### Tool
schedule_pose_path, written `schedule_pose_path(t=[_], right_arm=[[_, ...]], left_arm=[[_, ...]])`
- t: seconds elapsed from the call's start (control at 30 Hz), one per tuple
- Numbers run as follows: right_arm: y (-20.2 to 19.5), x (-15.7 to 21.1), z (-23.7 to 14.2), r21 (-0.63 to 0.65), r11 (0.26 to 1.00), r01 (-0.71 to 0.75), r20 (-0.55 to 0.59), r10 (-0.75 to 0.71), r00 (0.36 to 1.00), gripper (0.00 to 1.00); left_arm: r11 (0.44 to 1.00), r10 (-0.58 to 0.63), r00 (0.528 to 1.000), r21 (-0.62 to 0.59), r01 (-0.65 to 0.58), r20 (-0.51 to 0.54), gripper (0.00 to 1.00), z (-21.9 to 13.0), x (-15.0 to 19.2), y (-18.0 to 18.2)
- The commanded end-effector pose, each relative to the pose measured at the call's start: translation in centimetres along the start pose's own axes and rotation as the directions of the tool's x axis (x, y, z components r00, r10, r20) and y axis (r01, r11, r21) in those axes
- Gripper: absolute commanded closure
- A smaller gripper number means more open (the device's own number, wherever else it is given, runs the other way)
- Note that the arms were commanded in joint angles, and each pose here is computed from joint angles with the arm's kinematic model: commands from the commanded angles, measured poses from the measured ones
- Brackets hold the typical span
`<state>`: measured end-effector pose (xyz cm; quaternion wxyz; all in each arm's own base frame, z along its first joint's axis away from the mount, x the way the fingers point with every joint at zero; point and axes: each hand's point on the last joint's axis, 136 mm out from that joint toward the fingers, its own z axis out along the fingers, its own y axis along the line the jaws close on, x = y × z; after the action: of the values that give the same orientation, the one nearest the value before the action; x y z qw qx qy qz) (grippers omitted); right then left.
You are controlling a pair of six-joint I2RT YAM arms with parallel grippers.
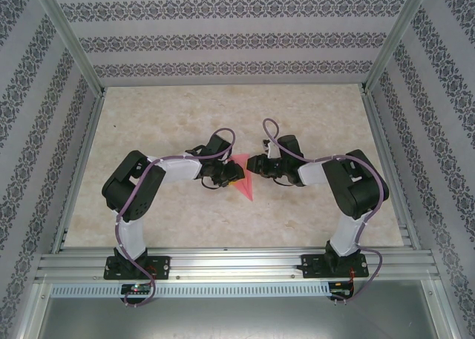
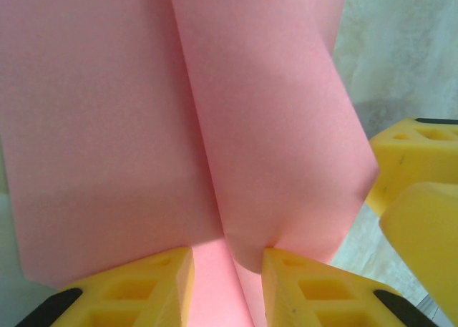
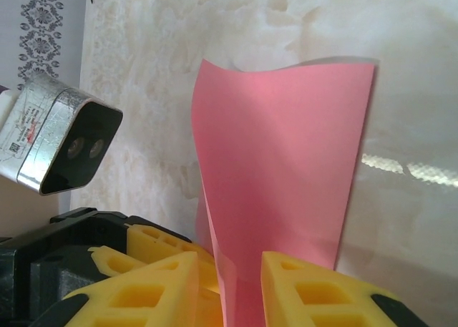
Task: Fold a paper plane with a square sheet of paper (fold left side to right side)
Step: Fourth fold the wing at the center of the table.
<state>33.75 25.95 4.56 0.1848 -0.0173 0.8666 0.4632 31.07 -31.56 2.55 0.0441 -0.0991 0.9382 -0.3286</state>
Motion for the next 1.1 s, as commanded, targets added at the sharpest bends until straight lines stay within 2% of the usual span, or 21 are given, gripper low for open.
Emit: schedule_pose_path(t=[0.0,0.47,1.07], right_arm=[[1.1,-0.2,0.7,-0.038,0.999,0.033,0.0,-0.033,0.999,0.73],[0.1,0.0,0.6,0.022,0.998,0.059,-0.018,-0.059,0.998,0.99],[-1.9,-0.4,0.6,0.108,0.993,0.049,-0.025,-0.047,0.999,1.0]], left_arm=[[0.998,0.007,0.999,-0.062,-0.009,-0.033,0.67,0.7,1.0,1.3],[0.998,0.006,0.999,-0.065,-0.008,-0.035,0.67,0.8,1.1,1.5],[0.998,0.001,0.999,-0.07,-0.004,-0.033,0.63,0.8,1.2,1.7]])
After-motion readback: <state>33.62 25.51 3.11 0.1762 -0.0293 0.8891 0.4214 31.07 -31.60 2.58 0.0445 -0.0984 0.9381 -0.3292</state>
